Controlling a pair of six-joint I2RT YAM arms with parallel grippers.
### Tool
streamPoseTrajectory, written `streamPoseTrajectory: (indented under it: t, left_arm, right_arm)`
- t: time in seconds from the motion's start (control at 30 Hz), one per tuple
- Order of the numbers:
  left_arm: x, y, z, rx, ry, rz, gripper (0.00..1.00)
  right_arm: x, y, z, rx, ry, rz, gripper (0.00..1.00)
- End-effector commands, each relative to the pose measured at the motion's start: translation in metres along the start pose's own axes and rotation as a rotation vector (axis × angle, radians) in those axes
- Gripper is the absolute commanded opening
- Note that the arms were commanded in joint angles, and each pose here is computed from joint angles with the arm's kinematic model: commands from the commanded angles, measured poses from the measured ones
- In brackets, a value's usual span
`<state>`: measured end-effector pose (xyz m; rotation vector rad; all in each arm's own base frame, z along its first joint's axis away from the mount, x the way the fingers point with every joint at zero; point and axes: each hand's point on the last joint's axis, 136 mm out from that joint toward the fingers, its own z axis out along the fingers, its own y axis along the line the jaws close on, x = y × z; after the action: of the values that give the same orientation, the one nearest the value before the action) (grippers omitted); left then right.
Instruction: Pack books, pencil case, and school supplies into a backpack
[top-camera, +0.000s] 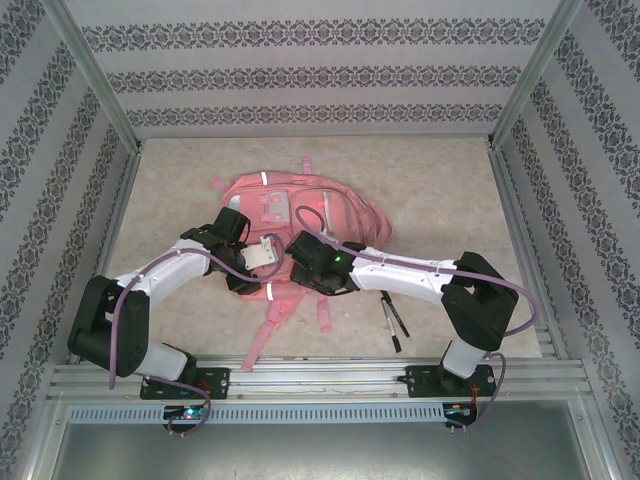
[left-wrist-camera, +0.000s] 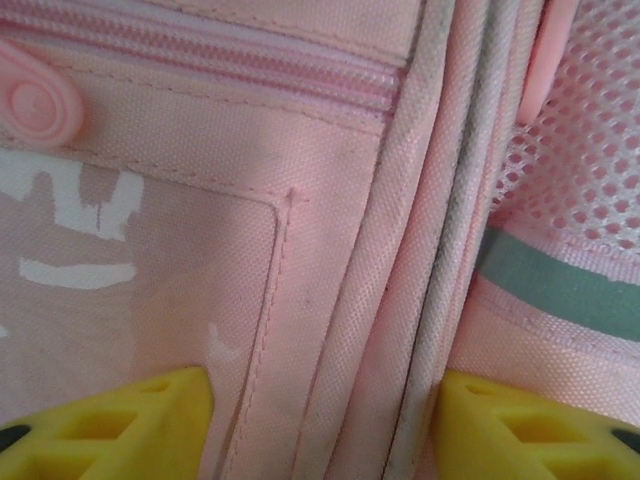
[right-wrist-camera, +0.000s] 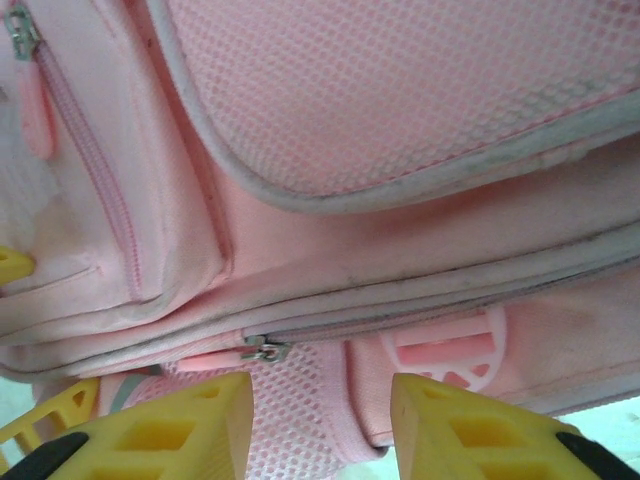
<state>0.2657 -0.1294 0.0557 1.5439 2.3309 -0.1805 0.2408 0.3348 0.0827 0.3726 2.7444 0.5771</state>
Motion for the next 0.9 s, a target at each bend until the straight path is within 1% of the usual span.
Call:
streamPoseTrajectory:
  t: [0.0, 0.03, 0.07, 0.1, 0.17, 0.23, 0.27, 0.37, 0.47, 0.57, 0.67, 0.73, 0.87]
  left_arm:
    - [0.005, -0.012, 0.008, 0.058, 0.025, 0.017, 0.54]
    - [0.005, -0.016, 0.007, 0.076, 0.018, 0.025, 0.46]
    - [0.004, -0.019, 0.005, 0.092, 0.018, 0.027, 0.21]
    - [0.004, -0.014, 0.004, 0.088, 0.023, -0.012, 0.0]
    - [-0.007, -0.018, -0.006, 0.191, 0.007, -0.05, 0.0]
    - [-0.024, -0.026, -0.022, 0.277, -0.038, -0.066, 0.0]
    - [-0.036, -0.027, -0.03, 0.296, -0.086, -0.081, 0.0]
    - [-0.062, -0.029, -0.051, 0.294, -0.23, -0.125, 0.0]
    - [-0.073, -0.036, -0.062, 0.308, -0.319, -0.139, 0.0]
    - [-0.069, -0.044, -0.059, 0.329, -0.324, -0.127, 0.0]
    - [-0.064, -0.049, -0.055, 0.358, -0.313, -0.131, 0.0]
    - [-0.066, -0.05, -0.055, 0.37, -0.319, -0.133, 0.0]
    - [-0.072, -0.046, -0.059, 0.358, -0.341, -0.13, 0.0]
  right_arm:
    - [0.006, 0.02, -0.003, -0.102, 0.039, -0.012, 0.42]
    - [0.007, 0.022, -0.002, -0.115, 0.057, -0.015, 0.43]
    - [0.009, 0.025, -0.002, -0.122, 0.07, -0.024, 0.44]
    - [0.01, 0.025, -0.001, -0.12, 0.075, -0.033, 0.45]
    - [0.01, 0.02, 0.002, -0.095, 0.073, -0.039, 0.46]
    - [0.009, 0.016, 0.004, -0.073, 0.059, -0.053, 0.47]
    - [0.007, 0.014, 0.004, -0.057, 0.049, -0.059, 0.47]
    - [0.003, 0.009, 0.001, -0.019, 0.014, -0.098, 0.47]
    - [-0.001, 0.008, -0.005, 0.021, -0.034, -0.137, 0.47]
    - [-0.011, 0.009, -0.012, 0.078, -0.125, -0.222, 0.47]
    - [-0.022, 0.004, -0.011, 0.167, -0.208, -0.312, 0.47]
    - [-0.025, -0.001, -0.008, 0.22, -0.232, -0.347, 0.47]
    - [-0.028, -0.014, -0.008, 0.331, -0.28, -0.362, 0.47]
